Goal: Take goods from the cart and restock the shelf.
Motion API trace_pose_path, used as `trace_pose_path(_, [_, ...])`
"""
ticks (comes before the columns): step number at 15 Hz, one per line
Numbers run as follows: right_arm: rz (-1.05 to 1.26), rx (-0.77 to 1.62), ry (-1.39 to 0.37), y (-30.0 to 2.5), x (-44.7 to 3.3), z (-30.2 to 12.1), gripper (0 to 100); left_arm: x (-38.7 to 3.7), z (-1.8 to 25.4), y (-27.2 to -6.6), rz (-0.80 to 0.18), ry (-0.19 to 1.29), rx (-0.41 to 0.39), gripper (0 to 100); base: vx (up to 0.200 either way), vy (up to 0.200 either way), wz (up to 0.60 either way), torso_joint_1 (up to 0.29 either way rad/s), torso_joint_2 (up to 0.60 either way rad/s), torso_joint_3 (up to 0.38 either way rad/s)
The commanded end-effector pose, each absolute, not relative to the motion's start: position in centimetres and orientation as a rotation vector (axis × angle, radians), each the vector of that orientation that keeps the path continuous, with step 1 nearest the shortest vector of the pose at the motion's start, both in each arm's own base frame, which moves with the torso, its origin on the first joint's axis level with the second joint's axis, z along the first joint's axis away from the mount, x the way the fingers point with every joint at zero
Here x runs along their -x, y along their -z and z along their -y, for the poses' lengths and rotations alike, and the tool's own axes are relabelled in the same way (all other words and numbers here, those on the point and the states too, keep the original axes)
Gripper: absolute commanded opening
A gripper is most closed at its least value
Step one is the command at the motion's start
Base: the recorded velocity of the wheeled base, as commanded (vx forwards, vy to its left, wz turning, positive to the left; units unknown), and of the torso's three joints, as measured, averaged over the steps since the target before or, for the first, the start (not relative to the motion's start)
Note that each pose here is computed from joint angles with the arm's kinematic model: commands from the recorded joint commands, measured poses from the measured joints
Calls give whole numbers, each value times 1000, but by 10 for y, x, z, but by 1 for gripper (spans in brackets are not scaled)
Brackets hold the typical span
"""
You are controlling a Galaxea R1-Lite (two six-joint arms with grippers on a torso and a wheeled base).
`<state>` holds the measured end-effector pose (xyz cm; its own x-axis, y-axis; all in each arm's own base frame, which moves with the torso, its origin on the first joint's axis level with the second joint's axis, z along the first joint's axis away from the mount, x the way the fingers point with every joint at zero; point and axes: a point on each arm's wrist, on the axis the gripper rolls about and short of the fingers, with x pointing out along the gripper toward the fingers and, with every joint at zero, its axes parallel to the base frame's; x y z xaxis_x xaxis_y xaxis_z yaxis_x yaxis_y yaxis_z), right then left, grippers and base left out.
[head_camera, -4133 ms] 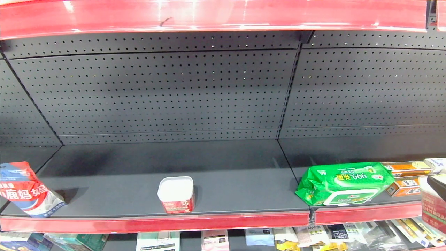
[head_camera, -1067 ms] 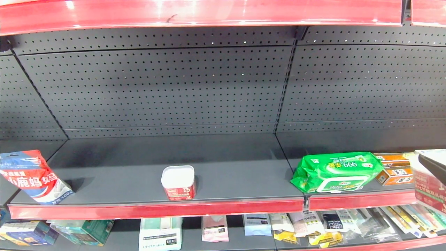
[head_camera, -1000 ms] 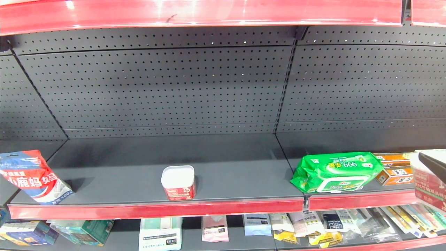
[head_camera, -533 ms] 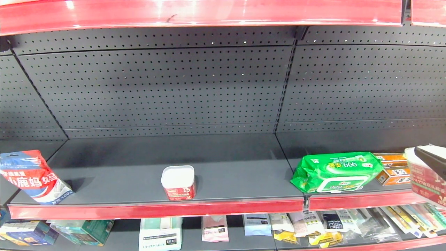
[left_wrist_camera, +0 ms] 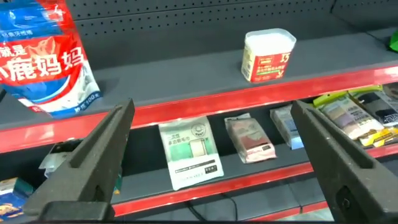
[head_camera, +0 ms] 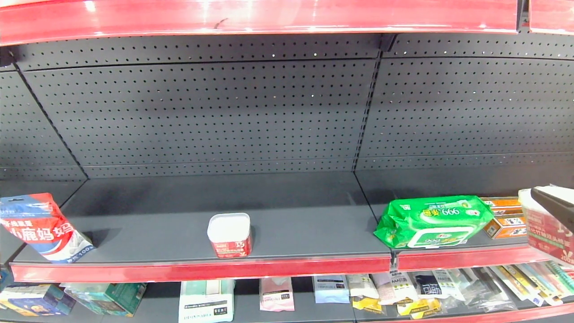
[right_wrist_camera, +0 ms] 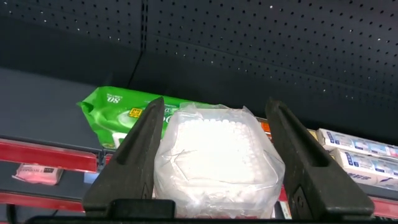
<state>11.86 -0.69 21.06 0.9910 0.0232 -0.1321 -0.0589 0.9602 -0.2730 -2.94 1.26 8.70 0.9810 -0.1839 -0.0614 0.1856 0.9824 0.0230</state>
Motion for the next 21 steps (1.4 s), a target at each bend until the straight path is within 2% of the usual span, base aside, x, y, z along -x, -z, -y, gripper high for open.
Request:
trace_pose_path(1, [-129, 281, -42, -211, -119, 7, 0, 30, -13, -87, -59, 184, -27, 100, 0, 0, 600, 2, 2, 2])
trace_pose_path(9, [-133, 280, -43, -211, -121, 7, 0, 30, -13, -87, -59, 184, -27, 100, 0, 0, 600, -1, 2, 2])
trace_pose_path(15, [-188, 272, -154, -201, -135, -4, 0, 30, -12, -87, -57, 221, -24, 100, 0, 0, 0, 0, 0, 0])
trace_pose_path(17, [-220, 241, -196, -197, -143, -10, 0, 29, -10, -86, -58, 276, -20, 100, 0, 0, 0, 0, 0, 0])
trace_pose_path(19, [-261, 221, -240, -192, -158, -17, 0, 26, -7, -84, -1, 390, -12, 100, 0, 0, 0, 0, 0, 0])
trace_pose_path(21, [-271, 192, -295, -187, -171, -25, 0, 26, -6, -84, 11, 414, -14, 100, 0, 0, 0, 0, 0, 0])
